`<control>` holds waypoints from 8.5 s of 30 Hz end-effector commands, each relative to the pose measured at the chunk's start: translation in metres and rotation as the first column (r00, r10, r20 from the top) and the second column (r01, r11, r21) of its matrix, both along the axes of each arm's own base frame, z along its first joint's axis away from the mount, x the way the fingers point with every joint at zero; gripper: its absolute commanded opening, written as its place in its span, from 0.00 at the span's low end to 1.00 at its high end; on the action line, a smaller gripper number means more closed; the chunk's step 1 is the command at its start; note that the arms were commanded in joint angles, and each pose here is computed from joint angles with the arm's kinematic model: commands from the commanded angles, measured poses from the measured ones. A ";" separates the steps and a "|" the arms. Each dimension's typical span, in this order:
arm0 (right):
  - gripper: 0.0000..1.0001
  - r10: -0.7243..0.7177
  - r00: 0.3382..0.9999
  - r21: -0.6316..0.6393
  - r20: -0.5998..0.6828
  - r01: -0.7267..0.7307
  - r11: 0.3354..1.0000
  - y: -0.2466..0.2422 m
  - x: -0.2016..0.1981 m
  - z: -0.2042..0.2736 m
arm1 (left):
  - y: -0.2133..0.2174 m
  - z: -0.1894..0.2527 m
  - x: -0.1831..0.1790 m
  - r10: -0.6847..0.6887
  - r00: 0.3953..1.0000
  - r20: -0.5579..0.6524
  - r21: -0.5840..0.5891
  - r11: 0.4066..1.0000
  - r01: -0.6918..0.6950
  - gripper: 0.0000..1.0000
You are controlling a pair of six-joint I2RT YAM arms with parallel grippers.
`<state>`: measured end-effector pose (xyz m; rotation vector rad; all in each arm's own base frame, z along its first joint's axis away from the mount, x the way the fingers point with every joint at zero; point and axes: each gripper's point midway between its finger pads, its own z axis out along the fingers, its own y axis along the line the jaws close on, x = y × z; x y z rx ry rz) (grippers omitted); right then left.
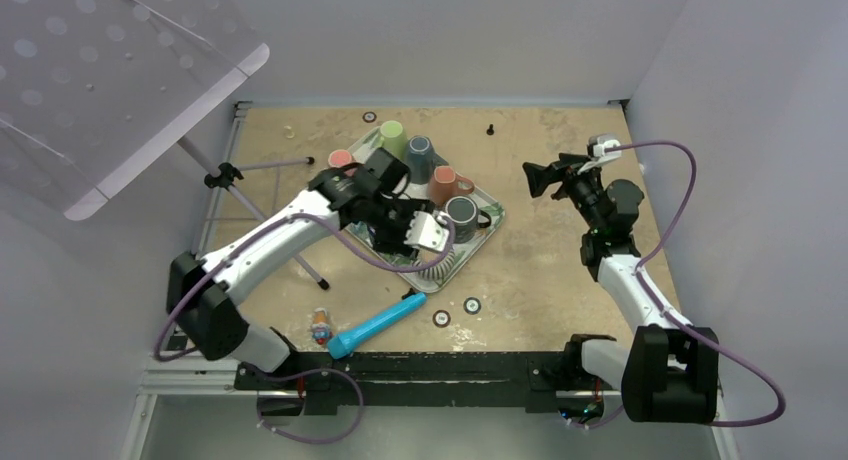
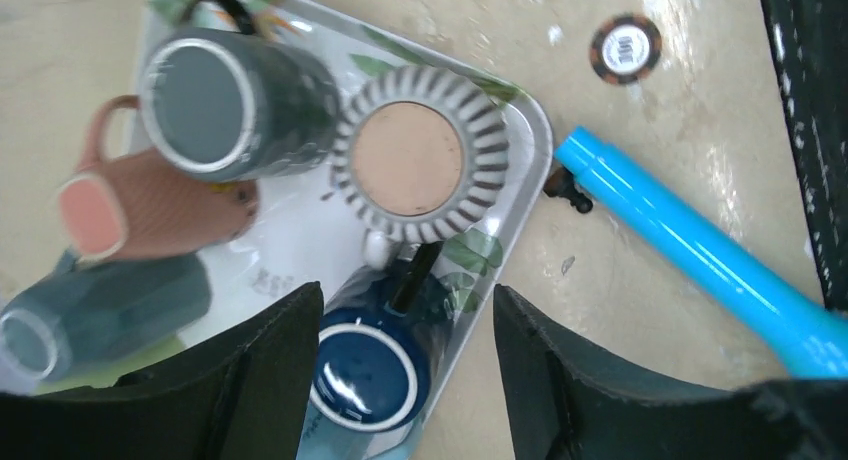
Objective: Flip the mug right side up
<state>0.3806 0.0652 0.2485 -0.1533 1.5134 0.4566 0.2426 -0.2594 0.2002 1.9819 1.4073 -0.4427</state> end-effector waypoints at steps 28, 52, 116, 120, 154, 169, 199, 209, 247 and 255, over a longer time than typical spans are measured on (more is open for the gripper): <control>0.98 0.094 0.994 0.028 0.058 -0.096 0.995 0.016 -0.010 0.023 | 0.023 -0.142 0.056 -0.155 0.986 0.064 0.533 0.841 0.097 0.16; 0.98 0.403 0.914 0.212 -0.037 -0.387 0.897 0.114 -0.061 0.007 | 0.004 0.010 0.119 0.473 0.881 -0.014 0.024 0.881 -0.473 0.00; 0.05 -0.412 0.466 -0.471 -0.783 -0.010 0.882 -0.050 0.040 -0.178 | 0.150 -0.100 0.117 0.929 0.323 -0.180 0.166 0.352 -0.921 0.79; 0.40 -0.388 0.487 -0.451 -0.782 -0.012 0.893 -0.046 0.039 -0.170 | 0.149 -0.113 0.128 0.934 0.315 -0.169 0.197 0.345 -0.918 0.66; 0.97 0.691 0.717 0.384 0.090 -0.665 0.640 0.262 -0.100 0.108 | 0.051 0.113 0.051 0.503 0.538 -0.677 -0.244 0.536 -0.808 0.00; 0.00 0.763 0.505 0.393 0.404 -0.849 0.354 0.264 -0.142 0.180 | 0.026 0.138 -0.015 0.274 0.657 -0.703 -0.331 0.691 -0.642 0.33; 0.00 -0.301 0.511 -0.443 -0.805 -0.179 0.878 0.051 -0.085 -0.126 | 0.202 -0.064 0.170 0.968 0.219 -0.121 0.112 0.233 -0.966 0.83; 0.00 -0.372 0.413 -0.478 -0.831 -0.190 0.858 0.032 -0.076 -0.178 | 0.195 -0.092 0.191 0.950 0.267 -0.163 0.134 0.289 -0.948 0.76; 0.98 0.696 0.701 0.304 0.154 -0.704 0.642 0.252 -0.125 0.148 | 0.054 0.160 0.026 0.373 0.548 -0.749 -0.301 0.545 -0.782 0.00; 0.75 0.785 0.539 0.316 0.306 -0.835 0.450 0.270 -0.156 0.187 | 0.022 0.165 -0.029 0.224 0.623 -0.749 -0.338 0.680 -0.651 0.00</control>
